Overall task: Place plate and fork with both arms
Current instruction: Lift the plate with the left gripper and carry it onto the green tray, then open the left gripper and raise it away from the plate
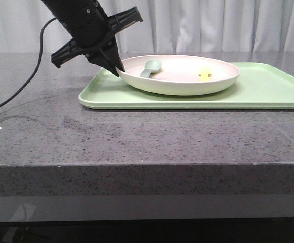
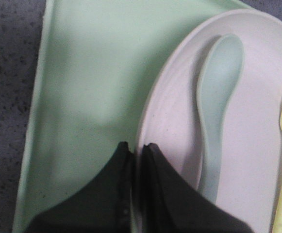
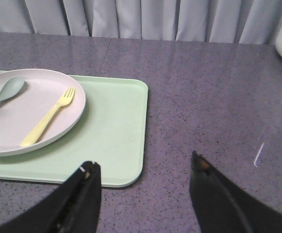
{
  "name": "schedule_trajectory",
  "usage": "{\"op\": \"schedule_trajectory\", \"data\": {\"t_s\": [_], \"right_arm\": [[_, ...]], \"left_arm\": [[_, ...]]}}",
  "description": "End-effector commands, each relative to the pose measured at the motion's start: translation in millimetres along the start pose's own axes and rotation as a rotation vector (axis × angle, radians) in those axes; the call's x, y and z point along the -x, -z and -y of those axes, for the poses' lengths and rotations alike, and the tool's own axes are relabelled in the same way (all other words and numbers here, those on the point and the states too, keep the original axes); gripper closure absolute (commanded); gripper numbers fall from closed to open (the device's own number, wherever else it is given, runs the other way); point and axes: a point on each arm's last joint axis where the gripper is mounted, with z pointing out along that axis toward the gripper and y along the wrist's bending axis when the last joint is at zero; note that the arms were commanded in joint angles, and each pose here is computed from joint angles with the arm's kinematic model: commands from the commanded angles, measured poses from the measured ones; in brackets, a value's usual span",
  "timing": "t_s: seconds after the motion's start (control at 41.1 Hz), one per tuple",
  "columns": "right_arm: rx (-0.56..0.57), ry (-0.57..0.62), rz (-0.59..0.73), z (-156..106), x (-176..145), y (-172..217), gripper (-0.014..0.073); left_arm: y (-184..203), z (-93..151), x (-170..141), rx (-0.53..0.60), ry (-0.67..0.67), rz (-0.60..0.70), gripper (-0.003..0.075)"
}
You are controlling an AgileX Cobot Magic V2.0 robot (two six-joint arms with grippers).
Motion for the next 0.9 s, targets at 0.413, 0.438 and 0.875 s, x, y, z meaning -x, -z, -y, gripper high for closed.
{"op": "schedule_trajectory", "data": {"t_s": [0.413, 0.438, 0.875], "right_arm": [[0.004, 0.003, 0.103, -0.6, 17.2, 2.0, 0.0167], [0.004, 0.003, 0.103, -0.6, 17.2, 2.0, 0.0167], [0.004, 0.003, 0.103, -0.6, 17.2, 2.0, 0.0167]], "left_arm": [[34.5, 23.4, 12.6, -0.088, -0.004, 0.091, 0.0412], [36.8, 24.2, 13.0, -0.091, -0.011, 0.096, 0.0386], [193.2, 57.8, 2.1, -0.178, -0.549, 0.267, 0.0364]]}}
